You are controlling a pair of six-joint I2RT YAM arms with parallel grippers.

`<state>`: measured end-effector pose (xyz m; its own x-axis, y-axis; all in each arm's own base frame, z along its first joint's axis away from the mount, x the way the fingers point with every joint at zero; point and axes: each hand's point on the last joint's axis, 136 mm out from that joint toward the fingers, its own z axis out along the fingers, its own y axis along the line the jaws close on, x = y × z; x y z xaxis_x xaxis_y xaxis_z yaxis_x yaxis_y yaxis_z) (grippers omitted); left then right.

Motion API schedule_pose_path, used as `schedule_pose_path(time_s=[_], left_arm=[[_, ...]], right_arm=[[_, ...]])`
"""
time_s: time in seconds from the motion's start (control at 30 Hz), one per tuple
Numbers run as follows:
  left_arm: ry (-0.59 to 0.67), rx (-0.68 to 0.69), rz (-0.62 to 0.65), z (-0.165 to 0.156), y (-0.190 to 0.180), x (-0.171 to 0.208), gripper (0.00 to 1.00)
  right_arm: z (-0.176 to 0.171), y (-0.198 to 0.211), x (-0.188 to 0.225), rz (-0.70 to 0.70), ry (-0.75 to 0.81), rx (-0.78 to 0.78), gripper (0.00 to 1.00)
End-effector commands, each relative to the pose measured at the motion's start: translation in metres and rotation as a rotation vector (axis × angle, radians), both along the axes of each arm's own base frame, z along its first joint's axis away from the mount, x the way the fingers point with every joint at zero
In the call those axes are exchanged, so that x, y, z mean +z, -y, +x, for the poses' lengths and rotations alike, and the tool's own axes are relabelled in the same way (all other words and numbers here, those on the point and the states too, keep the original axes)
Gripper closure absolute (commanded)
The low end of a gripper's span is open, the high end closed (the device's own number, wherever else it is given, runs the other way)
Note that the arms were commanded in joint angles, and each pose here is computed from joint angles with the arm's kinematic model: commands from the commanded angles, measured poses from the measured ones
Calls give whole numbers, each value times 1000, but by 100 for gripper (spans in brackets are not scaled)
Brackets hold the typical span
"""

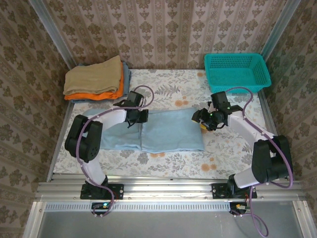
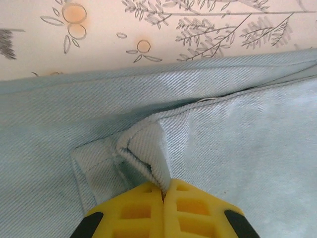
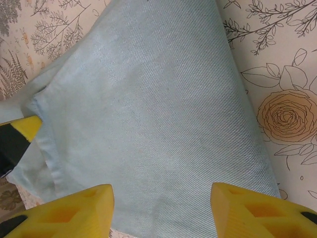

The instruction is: Fold and stack the trousers

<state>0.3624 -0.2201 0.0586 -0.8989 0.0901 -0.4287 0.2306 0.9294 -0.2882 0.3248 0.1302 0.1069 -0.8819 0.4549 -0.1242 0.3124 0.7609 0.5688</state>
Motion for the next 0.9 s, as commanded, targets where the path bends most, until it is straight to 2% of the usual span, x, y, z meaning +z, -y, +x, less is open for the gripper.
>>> schedule_pose_path(time_s=[0.0,0.03,0.07,0.1,0.17,0.2,0.37,0.47,0.5,0.6,0.63,0.73,0.87], left_arm=[[55,26,75,5,-11,22,100],[41,45,96,5,-16,18,100],[25,55,107,4,-20,14,93],[-2,68,123,2,-23,7,78],[-40,71,130,-1,-24,-6,69],[-63,74,135,-4,-24,-14,60],[-120,91,162,-7,-27,-37,54],[-135,94,188,-8,-29,-45,58],[-132,92,194,-8,-28,-45,63],[-109,94,201,-7,-28,-40,88],[-90,86,206,-6,-25,-34,92],[-46,51,218,-5,-16,-16,100],[13,-2,259,-3,0,5,100]], right_arm=[[-5,0,2,11,14,20,45],[-4,0,3,12,14,19,45],[-4,-1,2,13,11,20,45],[-4,-1,2,14,11,19,45],[-4,-1,2,15,11,20,44],[-4,-1,3,15,14,23,44],[-3,-1,3,11,18,24,44],[-4,0,2,9,17,23,44],[-3,0,2,9,17,21,44],[-3,0,1,10,14,23,44],[-4,0,0,10,13,23,44],[-2,0,1,11,18,23,44],[-2,-1,-1,19,14,22,44]])
